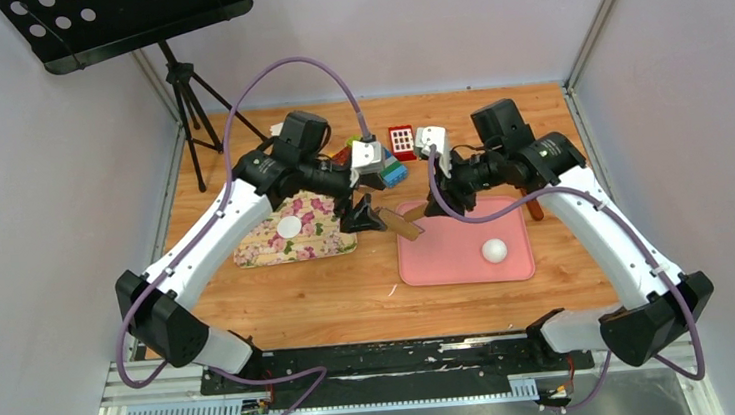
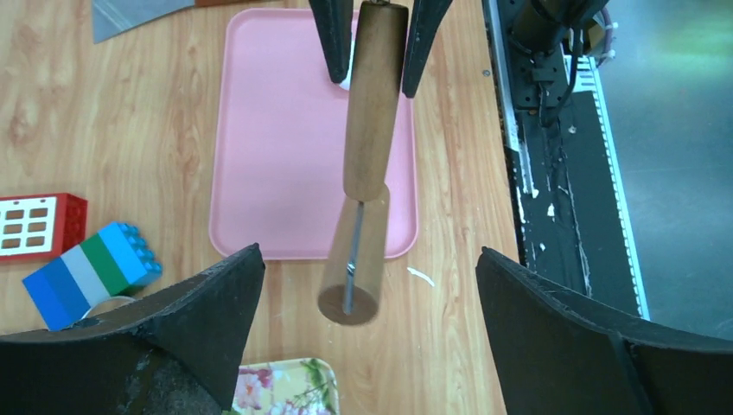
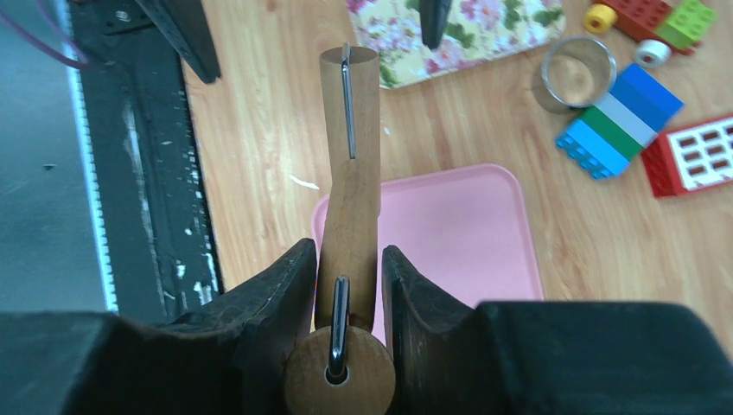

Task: Roll out the dumpling wrappers from the dough
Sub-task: Pick up the rolling pin from the center of the board, then flatten out the dough on the work surface.

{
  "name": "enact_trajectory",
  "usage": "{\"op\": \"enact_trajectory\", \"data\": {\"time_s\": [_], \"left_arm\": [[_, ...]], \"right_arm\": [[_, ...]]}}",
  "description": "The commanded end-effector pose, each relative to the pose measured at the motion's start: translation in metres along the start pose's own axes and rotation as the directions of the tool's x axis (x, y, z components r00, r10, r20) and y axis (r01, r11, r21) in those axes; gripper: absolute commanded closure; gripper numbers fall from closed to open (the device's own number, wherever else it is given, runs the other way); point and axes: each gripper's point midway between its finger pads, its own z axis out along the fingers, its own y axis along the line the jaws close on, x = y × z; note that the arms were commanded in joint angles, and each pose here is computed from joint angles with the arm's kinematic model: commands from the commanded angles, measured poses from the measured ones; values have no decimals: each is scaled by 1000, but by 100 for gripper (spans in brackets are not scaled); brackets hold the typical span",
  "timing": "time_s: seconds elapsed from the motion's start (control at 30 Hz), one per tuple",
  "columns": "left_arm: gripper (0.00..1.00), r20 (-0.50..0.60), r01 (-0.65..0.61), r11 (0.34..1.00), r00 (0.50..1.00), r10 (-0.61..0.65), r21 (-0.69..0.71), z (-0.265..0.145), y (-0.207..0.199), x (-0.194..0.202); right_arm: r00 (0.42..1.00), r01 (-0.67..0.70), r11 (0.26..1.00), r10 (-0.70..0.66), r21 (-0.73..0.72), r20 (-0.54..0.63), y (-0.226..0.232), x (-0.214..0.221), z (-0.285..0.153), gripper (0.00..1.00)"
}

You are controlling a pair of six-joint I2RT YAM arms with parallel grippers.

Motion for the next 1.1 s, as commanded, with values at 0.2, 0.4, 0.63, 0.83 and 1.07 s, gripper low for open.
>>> {"op": "enact_trajectory", "data": {"time_s": [0.2, 0.4, 0.63, 0.83, 1.07], "left_arm": [[0, 84, -39, 990, 995, 50, -133, -16, 17, -26], [0, 84, 22, 992, 996, -12, -122, 2, 33, -14], [0, -7, 135, 913, 989, -149, -385, 43, 97, 19], [1, -132, 84, 853, 976, -175, -515, 80, 135, 44], [15, -234, 65, 842, 947, -222, -536, 121, 154, 82]], "right_arm": [[987, 130, 940, -93, 315, -128, -25, 3, -57, 100], [953, 222, 885, -109, 409, -282, -36, 25, -83, 100], [844, 398, 803, -131, 443, -519, -35, 82, -119, 100], [800, 452, 739, -88, 499, -594, -25, 114, -150, 100], [790, 427, 760, -49, 491, -611, -2, 144, -163, 100]]}}
